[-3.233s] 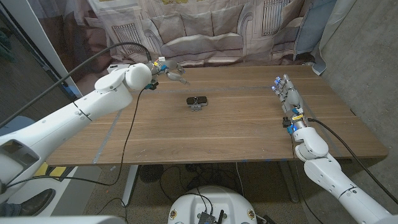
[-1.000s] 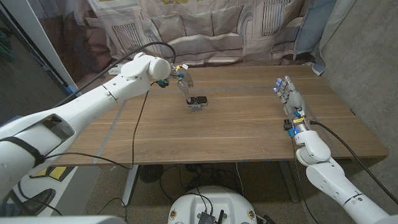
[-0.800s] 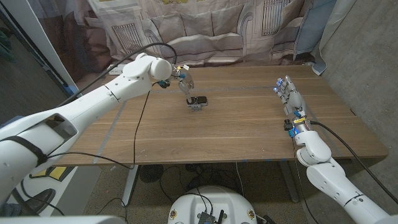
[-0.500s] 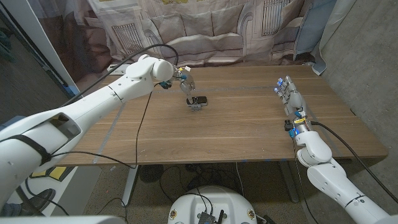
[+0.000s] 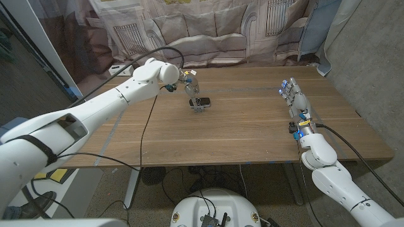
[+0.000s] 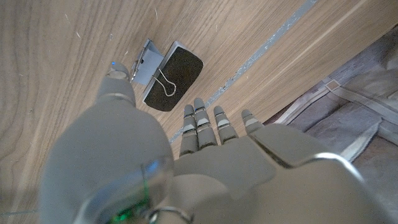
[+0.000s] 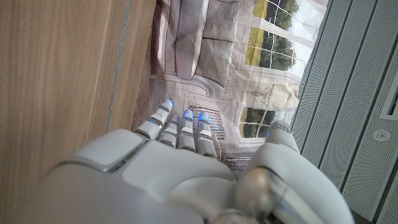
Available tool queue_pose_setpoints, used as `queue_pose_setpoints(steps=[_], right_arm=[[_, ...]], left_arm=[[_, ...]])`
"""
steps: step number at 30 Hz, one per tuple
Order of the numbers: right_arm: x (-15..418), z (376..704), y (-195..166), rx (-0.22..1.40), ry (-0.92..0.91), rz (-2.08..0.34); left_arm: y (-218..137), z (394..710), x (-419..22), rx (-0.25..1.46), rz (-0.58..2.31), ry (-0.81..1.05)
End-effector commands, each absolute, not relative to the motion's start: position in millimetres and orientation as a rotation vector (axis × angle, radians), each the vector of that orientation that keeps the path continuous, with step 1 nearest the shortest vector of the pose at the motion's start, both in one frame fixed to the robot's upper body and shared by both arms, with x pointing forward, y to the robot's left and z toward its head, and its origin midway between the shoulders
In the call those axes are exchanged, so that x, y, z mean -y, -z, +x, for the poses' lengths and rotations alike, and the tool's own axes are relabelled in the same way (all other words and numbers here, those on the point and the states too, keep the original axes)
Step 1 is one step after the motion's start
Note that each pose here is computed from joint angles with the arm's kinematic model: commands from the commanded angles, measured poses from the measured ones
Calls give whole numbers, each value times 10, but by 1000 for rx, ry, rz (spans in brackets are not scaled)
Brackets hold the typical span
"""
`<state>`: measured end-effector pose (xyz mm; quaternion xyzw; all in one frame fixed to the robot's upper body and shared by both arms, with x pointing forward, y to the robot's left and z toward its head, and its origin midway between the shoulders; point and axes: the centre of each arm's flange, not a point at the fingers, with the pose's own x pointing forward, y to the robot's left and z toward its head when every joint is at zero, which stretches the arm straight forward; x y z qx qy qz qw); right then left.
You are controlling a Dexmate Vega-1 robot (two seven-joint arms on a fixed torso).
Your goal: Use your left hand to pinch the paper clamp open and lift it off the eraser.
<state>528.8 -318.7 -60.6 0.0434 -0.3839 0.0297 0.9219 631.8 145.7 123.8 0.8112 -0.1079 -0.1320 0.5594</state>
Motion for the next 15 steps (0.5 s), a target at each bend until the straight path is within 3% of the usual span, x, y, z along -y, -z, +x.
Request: queue_pose_setpoints(steps=[1,15], right_arm=[[3197,5289,632,786,-57,94],[3200,5271,635,785,-53,90]], left_arm=[[-1189,6384,-1416,260,1914,279],[-1093,6427,-1358,234,1919,311]])
